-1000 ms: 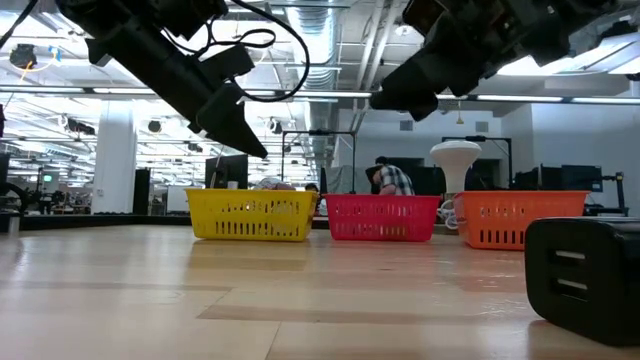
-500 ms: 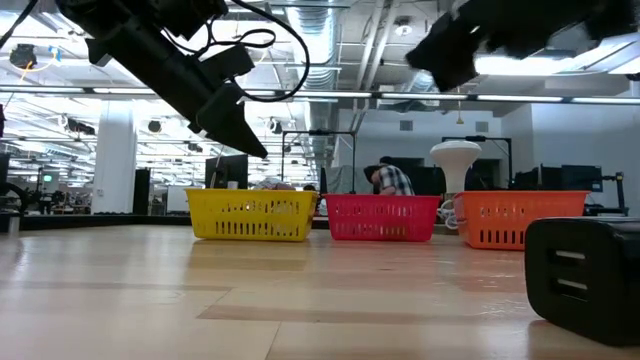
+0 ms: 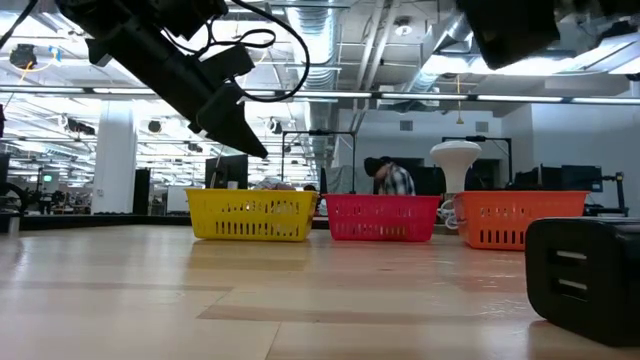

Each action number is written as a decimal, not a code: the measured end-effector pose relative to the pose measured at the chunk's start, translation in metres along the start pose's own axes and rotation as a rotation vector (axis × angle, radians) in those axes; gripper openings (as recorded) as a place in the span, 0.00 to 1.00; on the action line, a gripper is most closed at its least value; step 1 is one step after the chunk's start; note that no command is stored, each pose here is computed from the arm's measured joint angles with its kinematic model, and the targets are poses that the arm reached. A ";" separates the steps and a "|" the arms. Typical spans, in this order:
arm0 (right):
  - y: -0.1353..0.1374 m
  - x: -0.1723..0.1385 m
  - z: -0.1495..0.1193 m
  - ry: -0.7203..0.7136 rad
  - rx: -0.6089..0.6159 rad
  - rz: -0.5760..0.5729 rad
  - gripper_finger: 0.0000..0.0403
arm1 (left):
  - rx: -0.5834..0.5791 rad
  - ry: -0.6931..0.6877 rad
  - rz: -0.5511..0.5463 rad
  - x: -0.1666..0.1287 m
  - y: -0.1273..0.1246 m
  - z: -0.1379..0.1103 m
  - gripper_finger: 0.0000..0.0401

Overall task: Pick & Place Office items
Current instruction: Put the black charger adapter into the red bin

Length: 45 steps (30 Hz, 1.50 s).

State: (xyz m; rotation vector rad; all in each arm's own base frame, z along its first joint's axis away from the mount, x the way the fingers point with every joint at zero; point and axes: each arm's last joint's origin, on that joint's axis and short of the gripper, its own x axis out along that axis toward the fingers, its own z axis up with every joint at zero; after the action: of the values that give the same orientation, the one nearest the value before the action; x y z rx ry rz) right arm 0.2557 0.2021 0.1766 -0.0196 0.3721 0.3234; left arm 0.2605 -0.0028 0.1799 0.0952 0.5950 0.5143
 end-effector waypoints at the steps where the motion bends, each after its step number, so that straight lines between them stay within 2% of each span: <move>1: 0.005 0.007 -0.004 0.020 -0.014 -0.016 0.61 | 0.000 0.000 0.000 0.000 0.000 0.000 0.26; 6: 0.030 0.032 -0.007 0.083 -0.055 0.011 0.61 | -0.001 -0.001 0.000 0.000 0.000 0.000 0.26; 9: 0.040 0.036 -0.011 0.207 -0.103 0.023 0.61 | -0.003 -0.005 -0.001 0.000 0.000 0.001 0.26; 14: 0.040 0.035 -0.014 0.401 -0.032 -0.046 0.61 | -0.004 -0.006 -0.001 0.000 0.000 0.001 0.26; 27: 0.029 0.041 -0.021 0.425 0.134 -0.107 0.61 | -0.001 -0.008 -0.001 0.000 0.000 0.001 0.26; 31: 0.032 0.053 -0.037 0.456 0.140 -0.062 0.61 | -0.003 -0.013 -0.002 0.000 0.000 0.002 0.26; 36: 0.032 0.061 -0.054 0.494 0.073 -0.071 0.61 | -0.008 -0.023 -0.003 0.000 0.000 0.002 0.26; 45: 0.030 0.063 -0.055 0.496 0.064 -0.072 0.61 | -0.018 -0.039 -0.004 0.000 0.000 0.004 0.26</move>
State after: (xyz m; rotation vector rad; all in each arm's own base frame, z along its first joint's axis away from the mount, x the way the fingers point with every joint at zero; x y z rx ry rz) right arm 0.2821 0.2452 0.1042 -0.0508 0.8709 0.2318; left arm 0.2631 -0.0030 0.1833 0.0868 0.5521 0.5122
